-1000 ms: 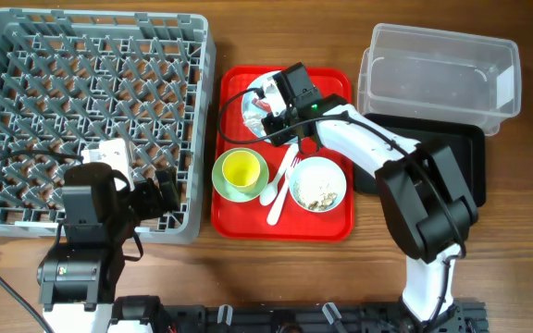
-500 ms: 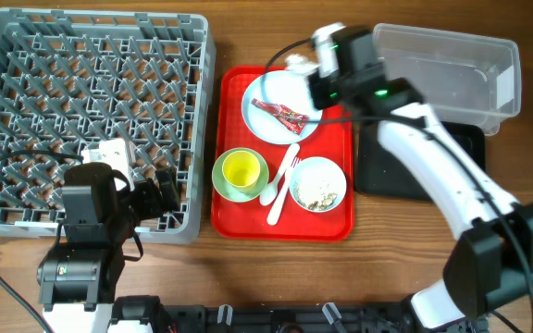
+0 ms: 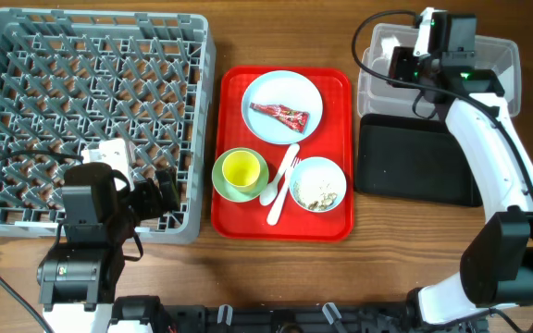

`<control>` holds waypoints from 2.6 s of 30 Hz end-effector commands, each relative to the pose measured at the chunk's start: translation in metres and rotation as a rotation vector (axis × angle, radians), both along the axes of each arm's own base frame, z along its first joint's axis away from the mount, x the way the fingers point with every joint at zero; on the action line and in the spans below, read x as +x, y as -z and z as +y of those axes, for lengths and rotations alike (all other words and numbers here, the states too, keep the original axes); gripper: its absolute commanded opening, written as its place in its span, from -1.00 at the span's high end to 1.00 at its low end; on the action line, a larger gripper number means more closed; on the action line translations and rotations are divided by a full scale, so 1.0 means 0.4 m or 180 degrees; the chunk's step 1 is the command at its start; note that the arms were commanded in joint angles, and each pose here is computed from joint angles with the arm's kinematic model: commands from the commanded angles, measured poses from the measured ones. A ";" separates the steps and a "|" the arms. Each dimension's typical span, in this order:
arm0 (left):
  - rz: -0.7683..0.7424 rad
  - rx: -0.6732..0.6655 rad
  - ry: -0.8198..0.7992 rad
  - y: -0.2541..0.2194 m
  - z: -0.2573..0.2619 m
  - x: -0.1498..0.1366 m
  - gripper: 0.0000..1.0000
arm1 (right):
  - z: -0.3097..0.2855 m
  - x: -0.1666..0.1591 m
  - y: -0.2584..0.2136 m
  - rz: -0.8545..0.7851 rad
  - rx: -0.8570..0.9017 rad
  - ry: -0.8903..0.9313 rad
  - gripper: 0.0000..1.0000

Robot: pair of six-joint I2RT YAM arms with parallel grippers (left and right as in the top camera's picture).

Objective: Sort waste into correct bins and load items into the dishwasher rack

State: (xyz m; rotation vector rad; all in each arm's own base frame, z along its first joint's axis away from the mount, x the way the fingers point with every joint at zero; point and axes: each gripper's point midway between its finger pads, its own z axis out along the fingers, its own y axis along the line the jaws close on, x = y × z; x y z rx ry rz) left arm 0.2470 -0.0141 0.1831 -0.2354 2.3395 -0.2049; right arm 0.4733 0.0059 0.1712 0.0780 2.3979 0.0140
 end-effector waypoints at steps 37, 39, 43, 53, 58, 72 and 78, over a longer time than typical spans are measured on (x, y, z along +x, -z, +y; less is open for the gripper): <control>-0.0064 0.0006 -0.0067 -0.021 0.009 0.005 -1.00 | 0.561 -0.121 0.360 0.0584 -0.0764 -0.3180 -0.81; -0.0064 0.0005 -0.0066 -0.021 0.008 0.005 -1.00 | 0.561 -0.120 0.372 0.0615 -0.0739 -0.3147 -0.82; -0.0064 0.0006 -0.0067 -0.021 0.009 0.005 -1.00 | 0.558 -0.124 0.402 0.0693 -0.0731 -0.3148 -0.82; -0.0062 0.0006 -0.0066 -0.021 0.008 0.005 -1.00 | 0.554 -0.134 0.421 0.0784 -0.0709 -0.3133 -0.71; -0.0053 0.0006 -0.0067 -0.020 0.009 0.004 -1.00 | 0.547 -0.154 0.429 0.0964 -0.0546 -0.2932 -0.13; -0.0053 0.0006 -0.0067 -0.020 0.009 0.004 -1.00 | 0.540 -0.135 0.331 0.0859 -0.0233 -0.2262 0.91; -0.0053 0.0006 -0.0067 -0.020 0.009 0.004 -1.00 | 0.461 -0.079 0.104 0.0234 -0.0301 -0.1527 0.92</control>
